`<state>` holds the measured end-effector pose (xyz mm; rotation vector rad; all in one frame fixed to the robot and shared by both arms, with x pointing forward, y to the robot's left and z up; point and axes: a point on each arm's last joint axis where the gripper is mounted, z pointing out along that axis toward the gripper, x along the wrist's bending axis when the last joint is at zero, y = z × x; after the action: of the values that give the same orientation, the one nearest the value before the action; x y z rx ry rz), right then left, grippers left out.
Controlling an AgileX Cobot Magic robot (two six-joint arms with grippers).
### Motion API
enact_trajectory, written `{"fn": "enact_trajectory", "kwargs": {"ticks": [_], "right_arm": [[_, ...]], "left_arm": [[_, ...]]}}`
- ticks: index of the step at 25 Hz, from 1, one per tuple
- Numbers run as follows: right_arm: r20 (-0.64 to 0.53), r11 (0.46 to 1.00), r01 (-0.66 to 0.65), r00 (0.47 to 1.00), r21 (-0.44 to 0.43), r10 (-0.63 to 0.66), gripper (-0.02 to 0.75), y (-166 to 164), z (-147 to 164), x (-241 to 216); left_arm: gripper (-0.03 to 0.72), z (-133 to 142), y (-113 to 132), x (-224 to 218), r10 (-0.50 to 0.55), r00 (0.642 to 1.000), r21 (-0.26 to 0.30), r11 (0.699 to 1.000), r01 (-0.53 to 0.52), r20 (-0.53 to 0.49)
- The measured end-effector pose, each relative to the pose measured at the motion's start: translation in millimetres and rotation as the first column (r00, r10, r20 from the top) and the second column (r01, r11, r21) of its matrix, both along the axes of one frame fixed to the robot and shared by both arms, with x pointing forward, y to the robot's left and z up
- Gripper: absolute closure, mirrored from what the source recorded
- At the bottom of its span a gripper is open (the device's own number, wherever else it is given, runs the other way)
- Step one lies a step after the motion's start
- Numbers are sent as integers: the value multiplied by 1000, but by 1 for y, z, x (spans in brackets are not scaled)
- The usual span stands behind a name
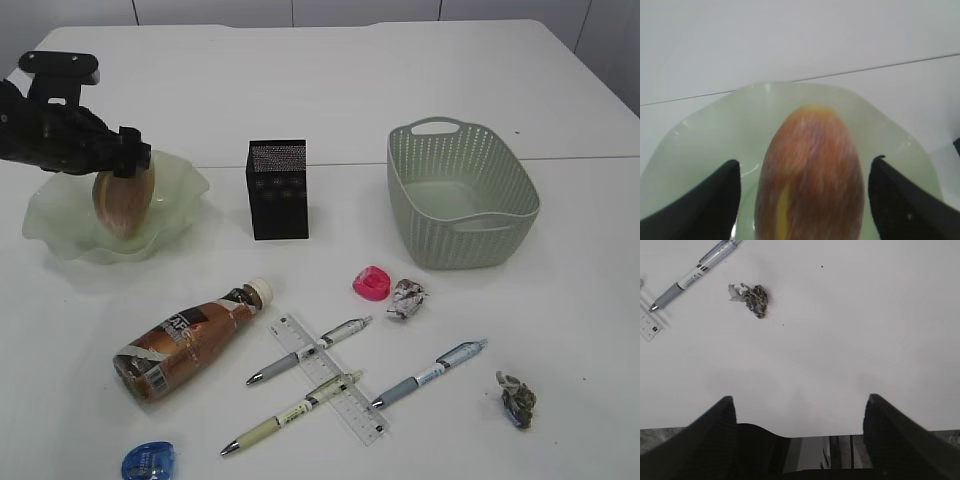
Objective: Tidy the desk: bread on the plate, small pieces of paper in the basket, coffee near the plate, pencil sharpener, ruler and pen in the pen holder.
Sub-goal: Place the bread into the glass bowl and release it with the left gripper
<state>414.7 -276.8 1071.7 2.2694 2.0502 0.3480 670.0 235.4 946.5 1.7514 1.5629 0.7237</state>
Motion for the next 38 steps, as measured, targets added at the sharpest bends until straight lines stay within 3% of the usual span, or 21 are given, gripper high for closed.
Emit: {"fn": "enact_trajectory", "kwargs": {"ticks": [11, 18, 21, 26, 33, 38], "right_arm": [[-1, 1000, 11, 1000, 2, -11, 161, 0, 0, 0], [-1, 1000, 11, 1000, 2, -11, 160, 0, 0, 0], [-1, 1000, 11, 1000, 2, -11, 160, 0, 0, 0], [0, 1000, -8, 1000, 5, 8, 161, 1, 0, 0], [1, 999, -27, 1000, 32, 27, 160, 3, 0, 0], [3, 999, -37, 999, 35, 37, 160, 4, 0, 0]], "left_arm": [[104, 19, -1, 7, -3, 998, 23, 1000, 5, -66], [104, 54, 4, -15, 9, 969, 59, 998, 5, -247], [104, 58, 6, -30, 31, 925, 74, 997, -3, -380], [116, 57, 11, -52, 73, 794, 112, 994, -7, -603], [165, 56, 13, -68, 99, 683, 138, 990, 3, -724], [214, 55, 14, -72, 107, 645, 146, 989, 7, -757]]}}
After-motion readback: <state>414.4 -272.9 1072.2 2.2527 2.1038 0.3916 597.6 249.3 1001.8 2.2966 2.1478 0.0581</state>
